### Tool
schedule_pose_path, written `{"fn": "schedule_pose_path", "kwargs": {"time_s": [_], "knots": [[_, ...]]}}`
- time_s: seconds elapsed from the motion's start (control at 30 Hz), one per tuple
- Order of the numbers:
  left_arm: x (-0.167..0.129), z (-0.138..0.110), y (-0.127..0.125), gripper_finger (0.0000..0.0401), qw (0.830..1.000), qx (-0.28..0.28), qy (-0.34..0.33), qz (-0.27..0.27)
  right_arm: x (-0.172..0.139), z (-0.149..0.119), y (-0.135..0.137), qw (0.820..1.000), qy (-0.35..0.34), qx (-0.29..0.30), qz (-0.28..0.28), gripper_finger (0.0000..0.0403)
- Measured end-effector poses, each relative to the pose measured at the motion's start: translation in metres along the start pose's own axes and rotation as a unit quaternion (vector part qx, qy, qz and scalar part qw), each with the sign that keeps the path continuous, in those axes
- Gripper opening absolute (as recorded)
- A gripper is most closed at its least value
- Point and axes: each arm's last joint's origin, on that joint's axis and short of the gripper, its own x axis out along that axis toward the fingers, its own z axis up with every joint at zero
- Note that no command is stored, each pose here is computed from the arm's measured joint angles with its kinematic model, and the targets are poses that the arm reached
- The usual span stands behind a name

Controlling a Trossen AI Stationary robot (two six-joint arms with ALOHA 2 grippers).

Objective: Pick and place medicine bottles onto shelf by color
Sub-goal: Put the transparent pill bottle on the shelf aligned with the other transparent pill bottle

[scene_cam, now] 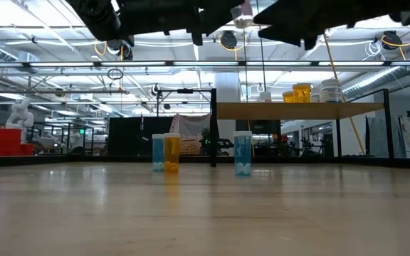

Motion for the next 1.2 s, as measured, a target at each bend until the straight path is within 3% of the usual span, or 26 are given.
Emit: {"fn": "schedule_pose_path", "kwargs": {"time_s": [0.27,0.57,0.8,1.2], "knots": [[-0.006,-0.012,0.014,0.0171,0.995,0.004,0.065,-0.078,-0.012,0.035,-0.003,0.999,0.011,0.033,0.023,0.0263],[-0.009,-0.017,0.018,0.0161,0.992,0.016,0.092,-0.085,0.020,0.061,-0.007,0.995,0.091,0.023,0.042,0.0263],[-0.009,-0.019,0.018,0.0167,0.991,0.026,0.099,-0.091,0.036,0.062,-0.009,0.989,0.129,0.002,0.071,0.0259],[-0.010,-0.022,0.017,0.0171,0.988,0.027,0.111,-0.101,0.052,0.049,-0.015,0.983,0.151,-0.042,0.098,0.0210]]}}
